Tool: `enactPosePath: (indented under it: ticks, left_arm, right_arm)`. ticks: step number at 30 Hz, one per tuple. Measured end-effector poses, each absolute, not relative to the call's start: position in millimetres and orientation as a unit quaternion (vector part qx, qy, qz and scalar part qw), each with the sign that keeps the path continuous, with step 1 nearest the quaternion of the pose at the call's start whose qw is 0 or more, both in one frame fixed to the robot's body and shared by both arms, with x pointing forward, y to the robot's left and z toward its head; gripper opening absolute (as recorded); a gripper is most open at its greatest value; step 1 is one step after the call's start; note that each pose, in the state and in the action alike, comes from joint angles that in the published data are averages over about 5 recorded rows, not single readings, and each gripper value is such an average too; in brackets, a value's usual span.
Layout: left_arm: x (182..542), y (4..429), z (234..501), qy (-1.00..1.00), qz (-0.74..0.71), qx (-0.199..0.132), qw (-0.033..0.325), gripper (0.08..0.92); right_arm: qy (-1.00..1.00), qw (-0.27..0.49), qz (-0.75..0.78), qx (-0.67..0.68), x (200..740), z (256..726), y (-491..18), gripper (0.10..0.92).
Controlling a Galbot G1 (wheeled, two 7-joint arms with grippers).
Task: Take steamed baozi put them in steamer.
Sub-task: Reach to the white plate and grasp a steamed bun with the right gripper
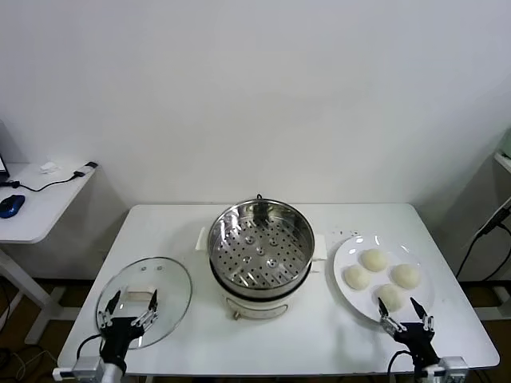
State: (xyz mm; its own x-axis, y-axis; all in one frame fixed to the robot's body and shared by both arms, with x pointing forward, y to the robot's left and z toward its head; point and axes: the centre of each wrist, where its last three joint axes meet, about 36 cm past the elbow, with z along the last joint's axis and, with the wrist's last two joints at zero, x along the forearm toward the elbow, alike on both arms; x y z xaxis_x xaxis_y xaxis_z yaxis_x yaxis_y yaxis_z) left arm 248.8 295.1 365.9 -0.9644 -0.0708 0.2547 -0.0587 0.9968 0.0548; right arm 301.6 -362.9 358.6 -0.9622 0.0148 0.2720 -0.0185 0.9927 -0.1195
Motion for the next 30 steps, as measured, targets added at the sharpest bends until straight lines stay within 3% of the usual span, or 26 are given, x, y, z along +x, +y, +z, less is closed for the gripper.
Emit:
enactPosePath:
  ticks: [8,17,30]
  left_arm:
    - [253,293,368,-0.992,-0.025,0.028,0.123,0.823]
    - [253,286,373,-0.993,-0.022,0.014,0.117,0.823]
    - [258,280,375,-0.994,-0.019,0.007,0.106,0.823]
  right_arm:
    - [-0.979,0.121,0.154,0.059,398,410,-379,0.823]
    - [-0.892,0.137,0.348,0.255,505,488,-435,0.823]
    - [-0.673,0.257,0.513,0.468,598,564,-479,0.823]
